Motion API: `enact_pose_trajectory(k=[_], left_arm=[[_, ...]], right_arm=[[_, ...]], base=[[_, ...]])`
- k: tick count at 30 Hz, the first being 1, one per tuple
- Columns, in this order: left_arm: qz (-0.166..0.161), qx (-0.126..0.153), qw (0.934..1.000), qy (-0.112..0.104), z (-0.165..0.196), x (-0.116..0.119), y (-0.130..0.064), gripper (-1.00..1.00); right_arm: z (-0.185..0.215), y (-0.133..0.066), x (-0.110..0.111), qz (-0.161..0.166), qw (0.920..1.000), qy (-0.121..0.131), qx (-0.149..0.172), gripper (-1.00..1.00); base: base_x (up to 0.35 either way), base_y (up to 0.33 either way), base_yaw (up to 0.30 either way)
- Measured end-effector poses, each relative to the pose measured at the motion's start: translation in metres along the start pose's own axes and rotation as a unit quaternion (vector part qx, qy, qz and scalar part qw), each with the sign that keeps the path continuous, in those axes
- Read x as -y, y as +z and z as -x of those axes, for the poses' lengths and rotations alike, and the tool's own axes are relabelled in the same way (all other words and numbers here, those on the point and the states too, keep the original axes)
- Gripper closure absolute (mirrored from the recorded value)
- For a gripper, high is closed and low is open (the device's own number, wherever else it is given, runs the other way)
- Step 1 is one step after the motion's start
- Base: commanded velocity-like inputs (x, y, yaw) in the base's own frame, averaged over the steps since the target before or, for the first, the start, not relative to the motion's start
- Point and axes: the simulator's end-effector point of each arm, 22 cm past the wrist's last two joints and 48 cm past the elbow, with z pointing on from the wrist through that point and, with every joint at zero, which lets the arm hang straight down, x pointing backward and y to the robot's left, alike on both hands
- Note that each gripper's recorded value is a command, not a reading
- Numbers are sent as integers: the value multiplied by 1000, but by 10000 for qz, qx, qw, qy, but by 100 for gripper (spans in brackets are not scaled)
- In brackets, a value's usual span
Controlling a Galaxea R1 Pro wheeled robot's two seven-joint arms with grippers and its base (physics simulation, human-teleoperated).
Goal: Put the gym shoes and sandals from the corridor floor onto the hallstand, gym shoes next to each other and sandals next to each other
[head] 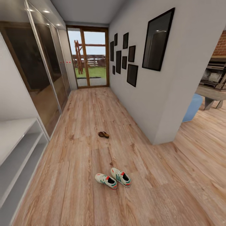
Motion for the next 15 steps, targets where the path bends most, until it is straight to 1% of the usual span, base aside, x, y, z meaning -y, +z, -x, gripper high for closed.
enact_pose_trajectory(k=[15], left_arm=[[9, -39, 10000, 0, -3, -1, 0, -100]], right_arm=[[-3, 0, 0, -45, 10000, -28, -27, -100]], base=[[0, 0, 262]])
